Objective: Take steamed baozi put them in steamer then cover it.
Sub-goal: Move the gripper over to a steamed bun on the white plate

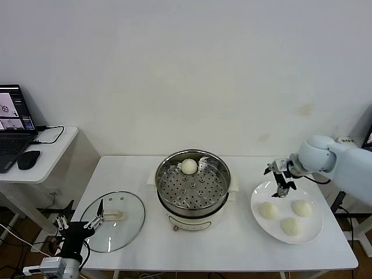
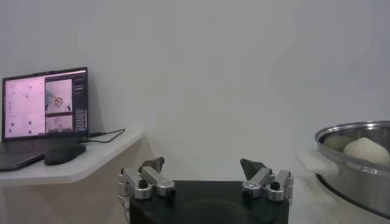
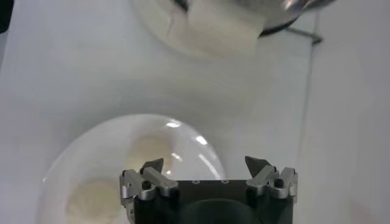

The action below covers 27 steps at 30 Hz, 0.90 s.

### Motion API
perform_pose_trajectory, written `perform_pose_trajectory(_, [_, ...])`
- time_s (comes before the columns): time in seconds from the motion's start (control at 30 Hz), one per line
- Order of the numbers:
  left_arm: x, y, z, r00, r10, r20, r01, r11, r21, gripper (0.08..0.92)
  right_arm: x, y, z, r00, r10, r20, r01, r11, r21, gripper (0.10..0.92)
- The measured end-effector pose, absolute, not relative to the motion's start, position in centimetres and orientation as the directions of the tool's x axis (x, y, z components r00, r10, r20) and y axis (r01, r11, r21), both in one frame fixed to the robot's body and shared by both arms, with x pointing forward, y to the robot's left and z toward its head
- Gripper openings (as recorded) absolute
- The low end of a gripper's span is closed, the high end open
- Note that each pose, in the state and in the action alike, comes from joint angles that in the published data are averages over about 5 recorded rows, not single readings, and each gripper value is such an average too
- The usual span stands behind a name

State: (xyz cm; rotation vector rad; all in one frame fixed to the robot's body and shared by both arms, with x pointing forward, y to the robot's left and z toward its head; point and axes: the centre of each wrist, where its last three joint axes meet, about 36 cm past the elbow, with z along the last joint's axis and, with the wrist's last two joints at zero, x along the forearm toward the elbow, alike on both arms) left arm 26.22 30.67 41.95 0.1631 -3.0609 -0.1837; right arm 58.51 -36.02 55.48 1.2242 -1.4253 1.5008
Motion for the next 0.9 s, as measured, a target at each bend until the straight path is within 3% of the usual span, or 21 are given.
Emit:
perform_pose_trajectory(0.4, [26.1, 30.6, 41.5, -0.99, -0.114, 0.077, -0.104, 0.987, 0.122, 0.823, 58.6, -36.6, 50.0, -0.232, -0.078, 0.97, -0.965, -0.103, -0.239, 0.823])
perform_pose_trajectory(0.9, [26.0, 30.4, 41.5, -0.991, -0.11, 0.078, -0.101, 0.988, 0.12, 0.823, 58.1, -37.0, 46.8, -0.194, -0.073, 0.978, -0.975, -0.099, -0.2, 0.822])
